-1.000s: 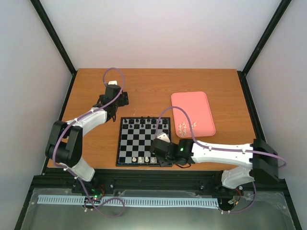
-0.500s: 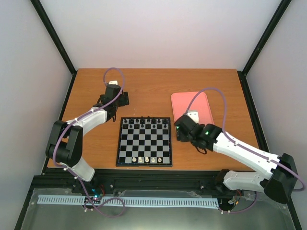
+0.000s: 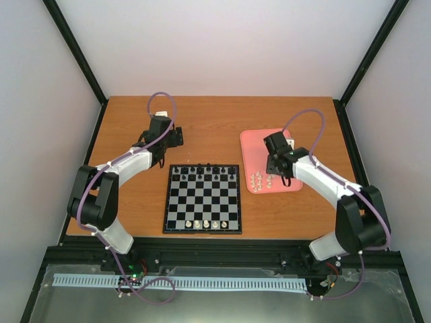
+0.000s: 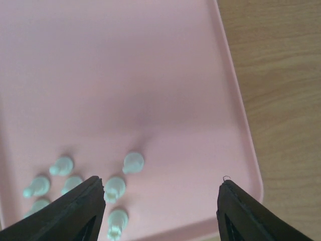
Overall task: Set up the chess pieces on the board
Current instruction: Pick up the chess piece from the storage box.
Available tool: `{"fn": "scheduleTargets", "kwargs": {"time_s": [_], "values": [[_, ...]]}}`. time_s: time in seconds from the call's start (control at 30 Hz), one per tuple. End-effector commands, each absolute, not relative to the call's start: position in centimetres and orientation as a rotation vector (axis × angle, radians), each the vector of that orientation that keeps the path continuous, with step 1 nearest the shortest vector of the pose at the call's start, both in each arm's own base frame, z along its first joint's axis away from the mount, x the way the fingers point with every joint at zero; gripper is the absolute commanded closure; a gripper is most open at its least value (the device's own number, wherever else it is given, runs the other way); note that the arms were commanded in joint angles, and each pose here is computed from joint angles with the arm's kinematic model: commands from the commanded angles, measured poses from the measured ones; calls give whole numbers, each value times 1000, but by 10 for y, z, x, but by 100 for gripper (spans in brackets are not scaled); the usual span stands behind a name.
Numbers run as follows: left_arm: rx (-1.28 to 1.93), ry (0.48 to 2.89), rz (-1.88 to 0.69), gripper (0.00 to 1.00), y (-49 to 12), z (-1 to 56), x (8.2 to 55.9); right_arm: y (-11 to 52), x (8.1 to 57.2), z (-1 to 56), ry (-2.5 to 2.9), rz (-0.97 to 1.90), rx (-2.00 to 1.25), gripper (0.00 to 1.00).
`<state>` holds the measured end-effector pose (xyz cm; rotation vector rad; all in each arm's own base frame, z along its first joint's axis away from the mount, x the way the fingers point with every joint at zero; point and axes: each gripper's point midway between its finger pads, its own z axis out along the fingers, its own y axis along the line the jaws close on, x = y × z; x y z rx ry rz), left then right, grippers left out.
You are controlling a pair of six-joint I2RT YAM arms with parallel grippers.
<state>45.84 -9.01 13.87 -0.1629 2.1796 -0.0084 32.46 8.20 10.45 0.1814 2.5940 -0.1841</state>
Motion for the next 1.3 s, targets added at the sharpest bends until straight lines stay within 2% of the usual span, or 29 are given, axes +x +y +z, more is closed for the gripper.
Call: {"fn": "scheduleTargets", "kwargs": {"time_s": [0.0, 0.17, 0.27, 0.3, 0.4, 0.6, 1.13, 1.27], "values": [[-131, 2172, -32, 0, -98, 148, 466, 94, 360, 108, 2563, -67, 174, 31], [-127, 2177, -31, 0, -98, 146, 466, 102, 369, 91, 2604, -47, 159, 33], [-126, 2172, -31, 0, -98, 148, 465, 100, 371, 78, 2636, -48, 166, 58], [-125, 2173, -28, 0, -97, 147, 465, 100, 370, 74, 2649, -48, 165, 59], [-123, 2174, -22, 0, -97, 147, 465, 98, 368, 67, 2665, -53, 168, 59], [-121, 2175, -23, 0, -97, 146, 465, 97, 362, 64, 2677, -38, 167, 50], [-123, 2181, -2, 0, -94, 142, 464, 93, 355, 45, 2717, -34, 177, 59], [-122, 2182, -3, 0, -95, 141, 464, 91, 352, 47, 2708, -33, 185, 59]]}}
